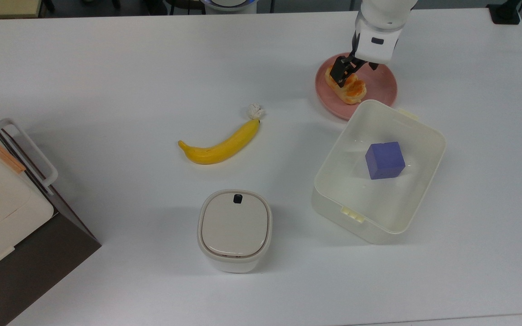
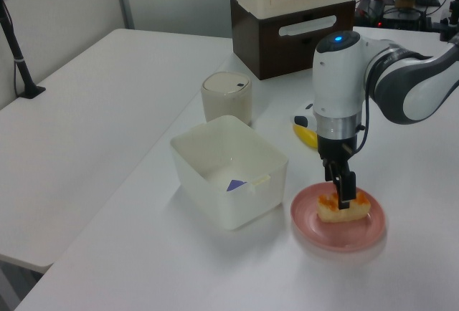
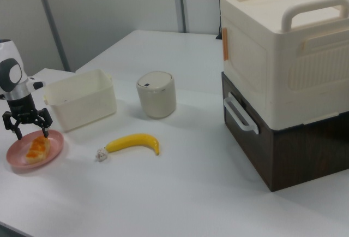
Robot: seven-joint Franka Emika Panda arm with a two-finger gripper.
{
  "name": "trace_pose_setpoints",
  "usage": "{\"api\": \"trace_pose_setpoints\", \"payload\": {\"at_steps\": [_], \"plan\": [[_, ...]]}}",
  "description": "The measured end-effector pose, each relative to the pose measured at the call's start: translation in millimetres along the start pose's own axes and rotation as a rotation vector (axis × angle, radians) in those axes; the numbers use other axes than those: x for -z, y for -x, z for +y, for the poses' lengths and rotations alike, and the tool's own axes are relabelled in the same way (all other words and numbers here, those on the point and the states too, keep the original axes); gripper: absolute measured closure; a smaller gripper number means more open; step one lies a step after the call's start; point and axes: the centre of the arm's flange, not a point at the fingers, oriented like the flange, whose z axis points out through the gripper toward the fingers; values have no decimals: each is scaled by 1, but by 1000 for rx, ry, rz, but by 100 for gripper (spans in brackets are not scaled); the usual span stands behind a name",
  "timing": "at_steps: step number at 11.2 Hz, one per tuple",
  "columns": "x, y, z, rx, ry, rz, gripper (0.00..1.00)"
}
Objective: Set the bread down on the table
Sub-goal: 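Close the gripper on the bread roll on the pink plate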
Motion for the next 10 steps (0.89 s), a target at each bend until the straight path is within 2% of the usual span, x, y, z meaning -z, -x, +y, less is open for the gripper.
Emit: {"api": "trace_pose_setpoints", "payload": {"at_steps": [10], "plan": [[-41, 7, -7, 9, -3, -79, 0]]}}
